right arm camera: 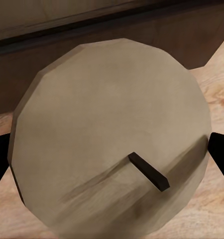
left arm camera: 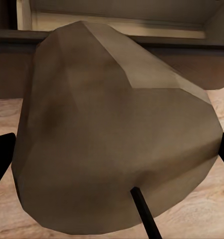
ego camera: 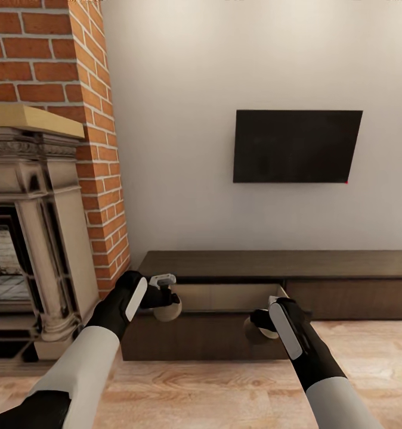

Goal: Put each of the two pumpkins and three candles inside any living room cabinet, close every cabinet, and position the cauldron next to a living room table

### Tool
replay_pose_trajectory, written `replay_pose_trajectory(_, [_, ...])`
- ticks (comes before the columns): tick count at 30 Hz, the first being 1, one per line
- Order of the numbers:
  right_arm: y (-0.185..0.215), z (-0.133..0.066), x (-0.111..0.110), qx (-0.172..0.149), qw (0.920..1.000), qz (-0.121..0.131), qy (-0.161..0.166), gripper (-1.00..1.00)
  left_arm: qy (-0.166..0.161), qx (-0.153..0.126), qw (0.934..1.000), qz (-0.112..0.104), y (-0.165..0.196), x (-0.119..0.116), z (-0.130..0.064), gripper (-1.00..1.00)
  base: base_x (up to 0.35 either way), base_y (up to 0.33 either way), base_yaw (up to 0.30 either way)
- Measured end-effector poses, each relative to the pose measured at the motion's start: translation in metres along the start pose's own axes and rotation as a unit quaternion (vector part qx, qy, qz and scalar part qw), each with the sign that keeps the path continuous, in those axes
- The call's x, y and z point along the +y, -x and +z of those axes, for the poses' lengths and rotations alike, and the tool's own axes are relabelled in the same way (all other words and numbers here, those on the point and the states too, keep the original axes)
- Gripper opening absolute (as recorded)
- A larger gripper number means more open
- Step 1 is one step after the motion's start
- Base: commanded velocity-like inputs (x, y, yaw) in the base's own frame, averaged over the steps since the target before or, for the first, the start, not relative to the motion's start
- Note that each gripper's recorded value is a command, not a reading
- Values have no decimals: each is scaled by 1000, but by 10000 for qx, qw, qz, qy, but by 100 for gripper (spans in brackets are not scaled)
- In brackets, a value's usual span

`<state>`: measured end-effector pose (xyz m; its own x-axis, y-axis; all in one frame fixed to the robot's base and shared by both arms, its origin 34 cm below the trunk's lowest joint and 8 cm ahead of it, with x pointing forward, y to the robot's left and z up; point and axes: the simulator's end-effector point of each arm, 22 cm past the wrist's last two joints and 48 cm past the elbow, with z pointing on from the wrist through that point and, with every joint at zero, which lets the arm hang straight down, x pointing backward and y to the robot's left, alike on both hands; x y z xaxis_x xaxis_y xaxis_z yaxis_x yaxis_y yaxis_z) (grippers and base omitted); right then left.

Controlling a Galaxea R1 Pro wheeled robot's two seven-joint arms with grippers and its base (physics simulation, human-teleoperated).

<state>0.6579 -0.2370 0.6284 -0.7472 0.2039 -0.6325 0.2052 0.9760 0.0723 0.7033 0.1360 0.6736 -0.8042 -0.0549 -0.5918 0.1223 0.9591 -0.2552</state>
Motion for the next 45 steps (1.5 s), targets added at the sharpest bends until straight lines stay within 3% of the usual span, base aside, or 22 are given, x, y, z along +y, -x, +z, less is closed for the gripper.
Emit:
replay_pose_trajectory(35, [57,-44,11,-70,10000,30,19,-100,1,25,10000,-5,50,-15,-43,-100,0,0,0])
replay_pose_trajectory(41, [76,-43,9,-555,9979,318,-50,-100,3,49,10000,-6,49,-15,-42,-100,0,0,0])
replay_pose_trajectory(45, [80,-43,8,-667,9970,396,-66,-100,0,64,10000,-6,48,-15,-41,-100,2,0,0])
